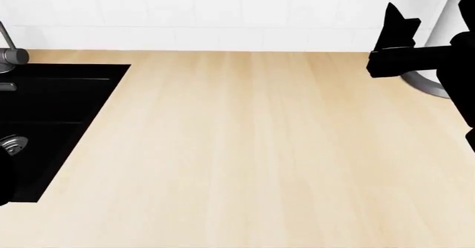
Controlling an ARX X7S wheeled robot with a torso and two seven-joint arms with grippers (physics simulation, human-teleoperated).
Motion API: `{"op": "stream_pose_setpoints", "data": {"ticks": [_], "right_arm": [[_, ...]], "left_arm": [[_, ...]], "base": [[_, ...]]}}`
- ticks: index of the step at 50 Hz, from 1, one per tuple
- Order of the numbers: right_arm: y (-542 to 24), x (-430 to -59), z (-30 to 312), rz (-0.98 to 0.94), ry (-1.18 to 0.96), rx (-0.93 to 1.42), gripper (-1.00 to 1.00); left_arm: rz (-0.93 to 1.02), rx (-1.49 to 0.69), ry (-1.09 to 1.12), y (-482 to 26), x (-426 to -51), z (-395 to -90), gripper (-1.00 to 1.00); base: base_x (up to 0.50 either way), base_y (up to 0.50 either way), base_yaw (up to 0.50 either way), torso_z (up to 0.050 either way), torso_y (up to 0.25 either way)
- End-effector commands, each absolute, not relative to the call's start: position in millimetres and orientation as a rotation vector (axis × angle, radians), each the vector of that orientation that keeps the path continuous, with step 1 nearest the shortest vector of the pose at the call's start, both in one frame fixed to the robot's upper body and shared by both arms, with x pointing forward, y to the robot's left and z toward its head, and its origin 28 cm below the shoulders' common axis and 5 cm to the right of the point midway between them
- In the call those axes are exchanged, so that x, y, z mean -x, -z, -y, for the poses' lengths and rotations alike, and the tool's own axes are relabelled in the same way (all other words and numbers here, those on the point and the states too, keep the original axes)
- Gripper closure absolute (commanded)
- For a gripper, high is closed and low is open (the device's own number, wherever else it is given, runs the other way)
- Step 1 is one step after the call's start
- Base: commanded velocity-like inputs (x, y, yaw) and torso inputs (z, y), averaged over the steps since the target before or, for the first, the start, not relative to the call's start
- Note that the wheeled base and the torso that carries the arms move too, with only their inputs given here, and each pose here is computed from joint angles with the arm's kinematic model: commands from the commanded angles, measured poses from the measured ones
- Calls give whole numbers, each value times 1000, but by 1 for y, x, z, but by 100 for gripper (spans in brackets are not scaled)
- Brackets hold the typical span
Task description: Pick the brussel sprout, cherry from the counter and place them in the cabinet. Then close the cabinet.
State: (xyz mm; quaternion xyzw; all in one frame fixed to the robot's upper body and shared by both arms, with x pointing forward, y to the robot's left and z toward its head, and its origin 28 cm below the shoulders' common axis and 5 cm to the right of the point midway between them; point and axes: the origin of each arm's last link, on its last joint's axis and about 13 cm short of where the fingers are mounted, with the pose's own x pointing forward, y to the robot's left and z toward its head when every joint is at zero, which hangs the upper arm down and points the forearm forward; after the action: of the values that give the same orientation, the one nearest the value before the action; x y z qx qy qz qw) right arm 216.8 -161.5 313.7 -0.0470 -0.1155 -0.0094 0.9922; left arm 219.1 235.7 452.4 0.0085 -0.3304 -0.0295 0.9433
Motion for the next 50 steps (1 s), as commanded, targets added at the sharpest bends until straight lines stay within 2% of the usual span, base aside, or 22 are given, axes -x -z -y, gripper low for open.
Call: {"op": "stream_pose_setpoints", "data": {"ticks": [1,11,22,40,50], "right_arm": [[-311,-218,162,230,21,87,-100],[-309,-219,162,228,23,80,-100],[-308,-219,163,226,25,72,-100],[-306,-221,163,223,25,63,-100],[-304,-221,162,221,25,60,-100]], "left_arm": [[831,359,91,-513,-245,-255,-100],[728,301,268,-517,-256,-242,-100],[672,432,424,-529,-261,-239,-100],[523,85,488,-517,-274,-212,-100],[493,3,541,-510,-274,-202,-100]], "base": [[0,0,0,0,0],[0,0,0,7,0],[0,0,0,5,0],[0,0,0,7,0],[0,0,0,4,-6]]}}
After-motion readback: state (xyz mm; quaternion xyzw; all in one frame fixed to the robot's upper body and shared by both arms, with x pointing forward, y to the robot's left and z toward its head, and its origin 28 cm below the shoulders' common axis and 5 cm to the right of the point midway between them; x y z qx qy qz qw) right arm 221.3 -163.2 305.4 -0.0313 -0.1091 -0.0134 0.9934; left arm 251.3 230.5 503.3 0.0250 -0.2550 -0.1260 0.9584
